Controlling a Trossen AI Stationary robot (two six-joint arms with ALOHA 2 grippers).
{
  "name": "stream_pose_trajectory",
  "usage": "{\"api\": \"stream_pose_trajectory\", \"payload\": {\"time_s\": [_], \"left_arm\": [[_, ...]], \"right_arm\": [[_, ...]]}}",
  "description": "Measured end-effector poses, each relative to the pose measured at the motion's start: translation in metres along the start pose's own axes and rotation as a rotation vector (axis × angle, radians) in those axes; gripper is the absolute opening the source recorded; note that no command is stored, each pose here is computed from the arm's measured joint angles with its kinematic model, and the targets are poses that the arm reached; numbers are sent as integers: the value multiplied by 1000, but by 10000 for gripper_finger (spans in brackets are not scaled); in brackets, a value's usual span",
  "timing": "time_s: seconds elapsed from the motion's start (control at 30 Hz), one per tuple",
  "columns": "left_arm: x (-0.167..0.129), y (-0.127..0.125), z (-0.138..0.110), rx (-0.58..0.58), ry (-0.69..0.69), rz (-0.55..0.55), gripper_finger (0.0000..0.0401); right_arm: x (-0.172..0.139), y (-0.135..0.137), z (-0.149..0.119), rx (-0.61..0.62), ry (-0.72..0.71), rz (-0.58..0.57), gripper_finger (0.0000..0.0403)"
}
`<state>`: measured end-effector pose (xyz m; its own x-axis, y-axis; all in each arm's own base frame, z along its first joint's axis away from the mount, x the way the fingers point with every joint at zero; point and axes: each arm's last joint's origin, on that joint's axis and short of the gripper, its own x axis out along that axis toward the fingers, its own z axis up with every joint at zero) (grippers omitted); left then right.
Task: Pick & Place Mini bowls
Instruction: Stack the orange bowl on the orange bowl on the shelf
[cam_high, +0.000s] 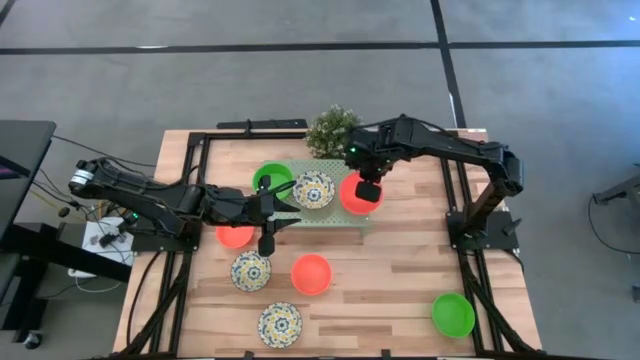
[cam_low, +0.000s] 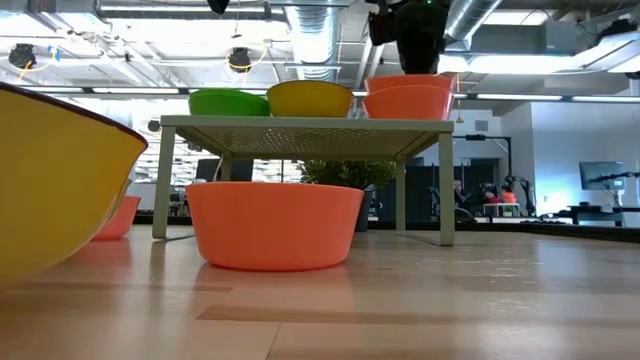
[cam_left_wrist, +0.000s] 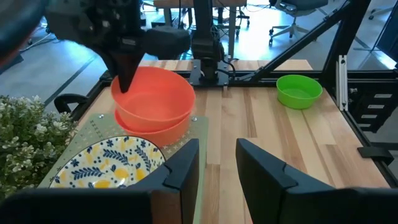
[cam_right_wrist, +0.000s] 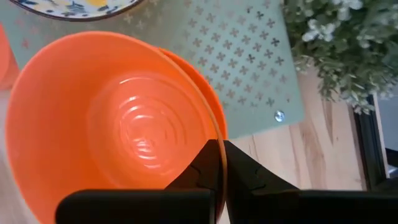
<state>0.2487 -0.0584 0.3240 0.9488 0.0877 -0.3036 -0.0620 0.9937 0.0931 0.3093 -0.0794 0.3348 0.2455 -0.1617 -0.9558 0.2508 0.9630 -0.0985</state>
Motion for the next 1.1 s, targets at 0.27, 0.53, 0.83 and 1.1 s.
{"api": "stream_pose_trajectory", "payload": {"time_s": [0.27, 0.53, 0.83, 1.1], "left_arm": [[0, 0, 0, 0, 0, 0, 108], [0, 0, 0, 0, 0, 0, 108], [0, 0, 0, 0, 0, 0, 108], [0, 0, -1, 2, 6, 0, 108]], "right_arm": [[0, -1, 4, -55, -40, 1, 2], [0, -1, 5, -84, -51, 0, 38], [0, -1, 7, -81, -72, -9, 66], [0, 0, 7, -79, -73, -8, 13]]}}
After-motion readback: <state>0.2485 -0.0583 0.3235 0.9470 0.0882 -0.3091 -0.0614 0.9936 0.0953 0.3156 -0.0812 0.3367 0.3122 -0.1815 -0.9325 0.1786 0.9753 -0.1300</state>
